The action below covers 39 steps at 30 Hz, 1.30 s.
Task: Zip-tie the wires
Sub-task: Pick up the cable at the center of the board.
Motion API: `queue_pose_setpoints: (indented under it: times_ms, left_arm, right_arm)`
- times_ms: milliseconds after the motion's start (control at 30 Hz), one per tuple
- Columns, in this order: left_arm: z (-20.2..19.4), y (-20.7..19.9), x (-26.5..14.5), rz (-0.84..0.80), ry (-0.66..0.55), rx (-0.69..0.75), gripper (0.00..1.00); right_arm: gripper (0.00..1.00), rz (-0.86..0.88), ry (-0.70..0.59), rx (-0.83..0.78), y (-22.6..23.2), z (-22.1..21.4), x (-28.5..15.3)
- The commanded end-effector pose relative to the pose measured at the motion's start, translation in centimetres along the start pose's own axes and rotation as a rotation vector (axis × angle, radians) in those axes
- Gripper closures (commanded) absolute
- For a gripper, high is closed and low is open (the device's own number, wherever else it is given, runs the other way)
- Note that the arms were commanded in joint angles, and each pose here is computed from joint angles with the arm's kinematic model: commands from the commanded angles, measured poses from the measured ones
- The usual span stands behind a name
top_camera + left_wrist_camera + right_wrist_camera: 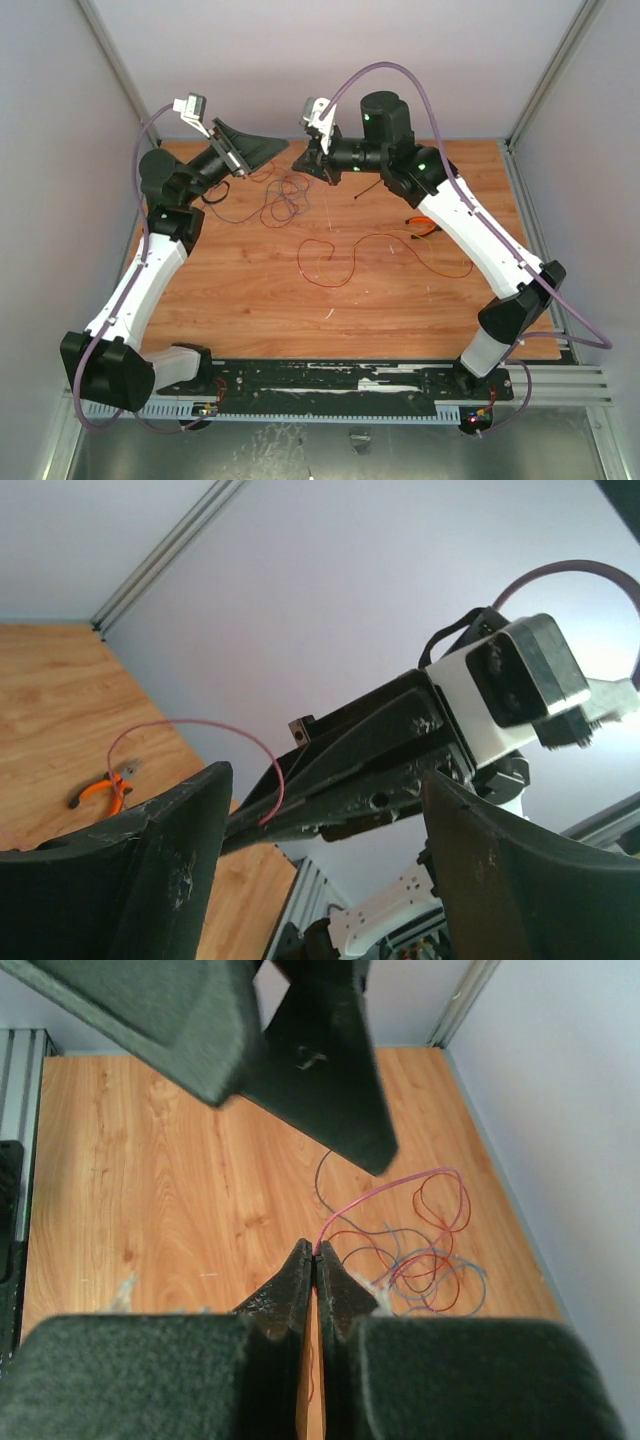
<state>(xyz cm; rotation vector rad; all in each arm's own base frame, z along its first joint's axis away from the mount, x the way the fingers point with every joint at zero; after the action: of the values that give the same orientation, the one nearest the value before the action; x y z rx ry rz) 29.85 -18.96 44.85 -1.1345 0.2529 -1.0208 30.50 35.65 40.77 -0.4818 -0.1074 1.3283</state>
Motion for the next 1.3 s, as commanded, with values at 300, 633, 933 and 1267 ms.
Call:
queue_pose_setpoints:
  times_ms: [300, 633, 933, 1267]
  left_arm:
    - [0.0, 2.2, 1.2, 0.14, -0.03, 0.094, 0.29]
    - [-0.7, 2.7, 2.0, 0.134, -0.016, 0.082, 0.41]
    - [-0.4, 3.0, 2.3, 0.144, -0.025, 0.113, 0.83]
    - [5.6, -3.3, 6.8, 0.092, -0.076, 0.285, 1.0]
  right_arm:
    - [1.0, 0.004, 0.008, -0.031, 0.7, 0.0, 0.5]
    - [1.0, 0.014, 0.016, -0.027, 1.2, -0.4, 1.0]
    - [1.0, -0.03, -0.011, -0.027, 1.2, -0.2, 0.4]
    - [0.25, -0.287, -0.019, 0.004, -0.2, -3.0, -3.5]
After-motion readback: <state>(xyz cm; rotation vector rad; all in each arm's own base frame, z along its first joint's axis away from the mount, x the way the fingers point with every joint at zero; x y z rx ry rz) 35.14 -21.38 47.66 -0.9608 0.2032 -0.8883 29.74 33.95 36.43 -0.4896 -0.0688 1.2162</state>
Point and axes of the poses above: each gripper's point midway between its finger pads, its own x axis out along the fingers, its own y axis along the line the jaws close on, z = x × y, the point moved 2 cm from there along -x, back along the fingers, and after that the axes turned 12 degrees about -x, right-handed, at the moved point
